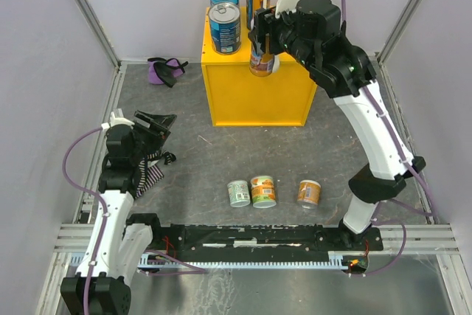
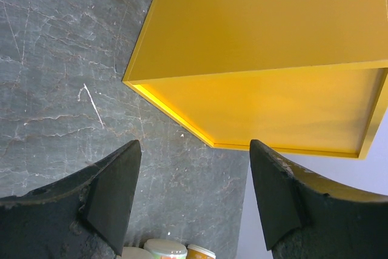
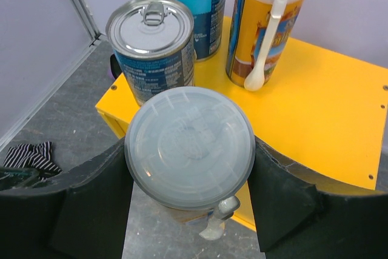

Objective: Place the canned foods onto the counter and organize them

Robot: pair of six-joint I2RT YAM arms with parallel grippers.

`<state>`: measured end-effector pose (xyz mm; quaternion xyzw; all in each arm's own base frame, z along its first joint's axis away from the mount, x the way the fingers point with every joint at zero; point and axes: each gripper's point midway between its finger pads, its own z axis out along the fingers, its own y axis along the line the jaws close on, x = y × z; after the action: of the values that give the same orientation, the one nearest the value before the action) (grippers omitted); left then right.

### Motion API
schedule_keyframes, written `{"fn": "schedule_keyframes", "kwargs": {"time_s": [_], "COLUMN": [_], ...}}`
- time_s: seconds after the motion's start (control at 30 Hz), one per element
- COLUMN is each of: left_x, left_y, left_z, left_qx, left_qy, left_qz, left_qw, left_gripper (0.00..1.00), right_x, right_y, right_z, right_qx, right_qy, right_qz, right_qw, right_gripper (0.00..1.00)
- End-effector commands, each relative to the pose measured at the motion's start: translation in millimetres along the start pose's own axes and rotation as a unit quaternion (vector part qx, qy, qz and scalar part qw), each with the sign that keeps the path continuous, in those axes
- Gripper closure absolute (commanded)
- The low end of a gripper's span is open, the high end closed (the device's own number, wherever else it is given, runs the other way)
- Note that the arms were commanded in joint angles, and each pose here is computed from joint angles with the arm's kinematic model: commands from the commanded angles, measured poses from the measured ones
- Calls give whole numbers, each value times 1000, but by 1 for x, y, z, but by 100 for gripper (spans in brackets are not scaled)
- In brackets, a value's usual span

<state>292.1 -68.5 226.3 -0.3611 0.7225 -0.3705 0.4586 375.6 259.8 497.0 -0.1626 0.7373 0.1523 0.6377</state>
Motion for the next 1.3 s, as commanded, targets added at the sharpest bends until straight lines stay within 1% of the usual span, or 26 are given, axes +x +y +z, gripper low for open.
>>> {"fn": "schedule_keyframes", "kwargs": {"time_s": [0.0,0.33,0.4,0.83,1.03,1.27], "left_x": [-9,-9,-9,-11,-14,-16], "left_y": [-11,-10,-10,-5,-8,-7], "left_z": [0,9,12,24,27,31], "left_qx": [29,35,34,28,27,21], "left_qy": [-23,-20,-17,-18,-19,-17], "left_qz": [14,26,30,30,35,41], "left_qw": [999,999,999,999,999,999], "left_gripper": [22,22,22,22,22,22], "right_x": [-94,-88,-95,-82,-74,-64], "right_y": [-8,-22,-24,-24,-28,-42], "right_z": [-15,23,23,60,73,85], "right_qx": [-4,-2,-3,-12,-2,17], "right_qy": [-159,-162,-174,-168,-164,-151], "right_qz": [16,18,21,23,7,-21], "right_qw": [987,987,985,985,986,988], "right_gripper": [99,99,99,99,99,99]}}
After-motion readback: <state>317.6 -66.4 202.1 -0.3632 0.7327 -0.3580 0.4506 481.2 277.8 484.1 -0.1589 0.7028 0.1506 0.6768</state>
